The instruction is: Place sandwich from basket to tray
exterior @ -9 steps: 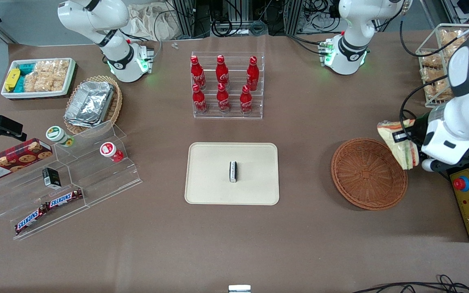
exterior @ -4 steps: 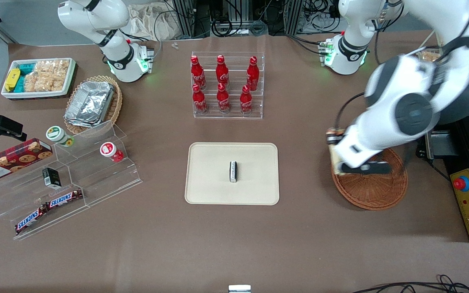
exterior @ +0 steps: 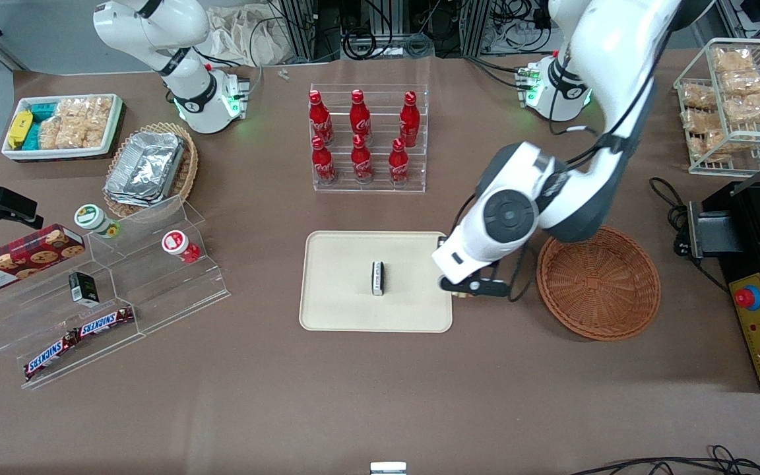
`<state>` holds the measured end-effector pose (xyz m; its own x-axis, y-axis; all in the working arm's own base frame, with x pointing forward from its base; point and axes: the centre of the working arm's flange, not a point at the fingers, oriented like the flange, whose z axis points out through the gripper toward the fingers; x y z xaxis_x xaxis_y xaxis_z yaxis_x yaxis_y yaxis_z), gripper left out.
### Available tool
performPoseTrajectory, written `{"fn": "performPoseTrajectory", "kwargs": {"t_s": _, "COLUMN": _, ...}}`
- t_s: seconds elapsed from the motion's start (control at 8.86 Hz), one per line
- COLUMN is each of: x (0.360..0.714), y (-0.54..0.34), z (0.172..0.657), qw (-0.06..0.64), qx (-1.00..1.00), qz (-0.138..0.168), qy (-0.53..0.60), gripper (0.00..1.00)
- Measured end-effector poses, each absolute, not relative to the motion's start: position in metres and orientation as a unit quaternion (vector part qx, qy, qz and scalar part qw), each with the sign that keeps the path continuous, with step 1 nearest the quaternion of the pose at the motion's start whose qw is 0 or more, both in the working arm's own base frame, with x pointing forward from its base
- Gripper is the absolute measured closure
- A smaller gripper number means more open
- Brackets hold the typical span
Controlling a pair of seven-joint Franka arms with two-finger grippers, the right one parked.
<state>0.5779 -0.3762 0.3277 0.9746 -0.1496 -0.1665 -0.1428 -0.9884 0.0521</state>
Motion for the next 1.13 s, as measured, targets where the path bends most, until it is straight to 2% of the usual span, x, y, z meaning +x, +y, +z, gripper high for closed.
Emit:
{"fn": "performPoseTrajectory", "kwargs": {"t_s": 0.45, "x": 0.568, "y": -0.412, "z": 0.226, "qw": 0.031, "qx": 0.992, "qz": -0.077, "qy": -0.095, "gripper": 0.84}}
{"fn": "performPoseTrajectory", "kwargs": {"t_s": 0.56, "x": 0.570, "y": -0.412, "z": 0.220, "qw": 0.032, "qx": 0.992, "qz": -0.075, "qy": -0.095, "gripper": 0.85}}
{"fn": "performPoseTrajectory", "kwargs": {"t_s": 0.68, "x": 0.572, "y": -0.412, "z": 0.223, "qw": 0.032, "qx": 0.992, "qz": -0.073, "qy": -0.094, "gripper": 0.76}}
{"fn": "performPoseTrajectory", "kwargs": {"t_s": 0.9, "x": 0.569, "y": -0.409, "z": 0.226, "qw": 0.016, "qx": 0.993, "qz": -0.091, "qy": -0.079, "gripper": 0.48}}
{"fn": "performPoseTrajectory", "kwargs": {"t_s": 1.13, "x": 0.570, "y": -0.401, "z": 0.271, "qw": -0.006, "qx": 0.992, "qz": -0.104, "qy": -0.074, "gripper": 0.19}}
